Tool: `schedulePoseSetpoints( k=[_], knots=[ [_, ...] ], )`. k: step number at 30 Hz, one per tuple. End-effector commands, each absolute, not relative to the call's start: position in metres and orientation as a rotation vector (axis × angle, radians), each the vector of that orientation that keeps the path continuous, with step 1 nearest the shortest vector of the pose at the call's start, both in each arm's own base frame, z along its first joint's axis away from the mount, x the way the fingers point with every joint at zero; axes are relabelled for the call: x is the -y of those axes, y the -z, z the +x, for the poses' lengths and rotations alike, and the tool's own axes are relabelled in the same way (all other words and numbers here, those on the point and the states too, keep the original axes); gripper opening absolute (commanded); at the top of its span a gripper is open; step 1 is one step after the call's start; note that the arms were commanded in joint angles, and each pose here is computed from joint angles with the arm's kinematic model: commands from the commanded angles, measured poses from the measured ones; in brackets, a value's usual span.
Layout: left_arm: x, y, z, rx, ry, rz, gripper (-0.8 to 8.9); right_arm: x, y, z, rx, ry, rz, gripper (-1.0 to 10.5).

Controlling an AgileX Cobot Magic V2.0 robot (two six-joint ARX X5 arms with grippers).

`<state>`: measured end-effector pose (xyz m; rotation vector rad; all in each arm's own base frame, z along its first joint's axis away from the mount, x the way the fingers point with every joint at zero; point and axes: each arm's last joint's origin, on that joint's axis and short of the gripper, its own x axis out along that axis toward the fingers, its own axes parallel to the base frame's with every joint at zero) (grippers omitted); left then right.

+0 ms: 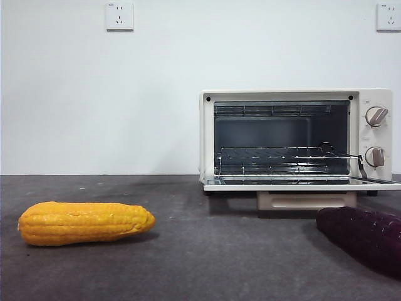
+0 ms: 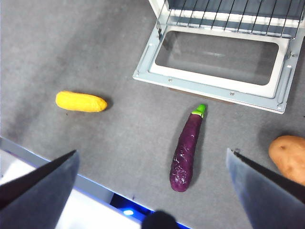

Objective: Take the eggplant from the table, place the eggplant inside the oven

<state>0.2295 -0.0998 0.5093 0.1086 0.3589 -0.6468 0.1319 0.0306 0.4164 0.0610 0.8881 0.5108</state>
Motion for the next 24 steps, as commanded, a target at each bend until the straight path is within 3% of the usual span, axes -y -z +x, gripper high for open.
schedulePoseSetpoints(
  k=[1,7,11,24],
  knots=[
    [0.096,-0.504,0.221,-0.409,0.672,0.176,-0.06,-0.034,-0.414,0.135,-0.924,-0.521,0.038,5.6],
    [0.094,-0.495,0.205,-0.510,0.826,0.165,-0.06,-0.044,-0.405,0.142,-0.974,-0.561,0.013,5.6],
    [0.094,-0.486,0.203,-0.532,0.858,0.153,-0.06,-0.046,-0.392,0.145,-1.026,-0.545,-0.012,5.6],
    [0.089,-0.379,0.200,-0.601,0.864,0.069,-0.06,-0.048,-0.353,0.153,-1.149,-0.522,-0.005,5.6]
  ],
)
